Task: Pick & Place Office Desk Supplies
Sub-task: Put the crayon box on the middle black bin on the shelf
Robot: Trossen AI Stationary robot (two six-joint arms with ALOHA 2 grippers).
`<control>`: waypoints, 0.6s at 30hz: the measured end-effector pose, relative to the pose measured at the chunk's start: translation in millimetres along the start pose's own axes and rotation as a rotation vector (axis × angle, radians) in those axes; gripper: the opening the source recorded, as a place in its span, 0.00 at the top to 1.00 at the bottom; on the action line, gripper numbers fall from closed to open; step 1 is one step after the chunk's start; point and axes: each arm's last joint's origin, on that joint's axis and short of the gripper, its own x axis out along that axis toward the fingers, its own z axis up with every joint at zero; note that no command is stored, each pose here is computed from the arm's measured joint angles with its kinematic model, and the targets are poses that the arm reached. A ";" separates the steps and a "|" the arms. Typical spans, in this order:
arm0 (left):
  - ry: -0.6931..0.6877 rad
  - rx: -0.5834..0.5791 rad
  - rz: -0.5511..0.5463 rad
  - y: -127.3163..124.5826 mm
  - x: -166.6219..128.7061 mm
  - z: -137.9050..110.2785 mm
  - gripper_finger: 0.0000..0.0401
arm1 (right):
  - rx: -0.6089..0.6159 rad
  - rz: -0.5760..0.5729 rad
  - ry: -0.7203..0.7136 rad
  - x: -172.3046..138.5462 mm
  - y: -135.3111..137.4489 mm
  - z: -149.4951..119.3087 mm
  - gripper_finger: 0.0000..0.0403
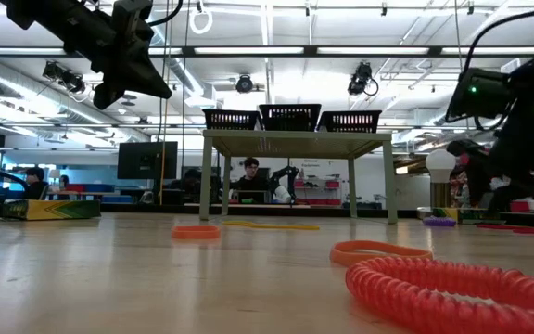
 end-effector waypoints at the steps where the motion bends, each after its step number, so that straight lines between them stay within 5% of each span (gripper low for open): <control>1: 0.000 0.000 0.000 0.0 0.0 0.0 0.97 | 0.018 0.006 0.007 2.8 -0.8 0.6 0.65; 6: 0.002 -0.002 -0.002 -0.1 0.0 -0.1 0.97 | 0.056 0.009 0.002 10.1 -3.9 4.5 0.71; 14: 0.010 -0.015 -0.013 -0.4 0.0 -0.3 0.97 | -0.037 0.006 0.000 11.5 -3.3 6.4 0.97; 18: 0.015 -0.015 -0.018 -0.6 0.0 -0.5 0.97 | -0.123 -0.001 0.011 7.4 2.1 5.4 0.98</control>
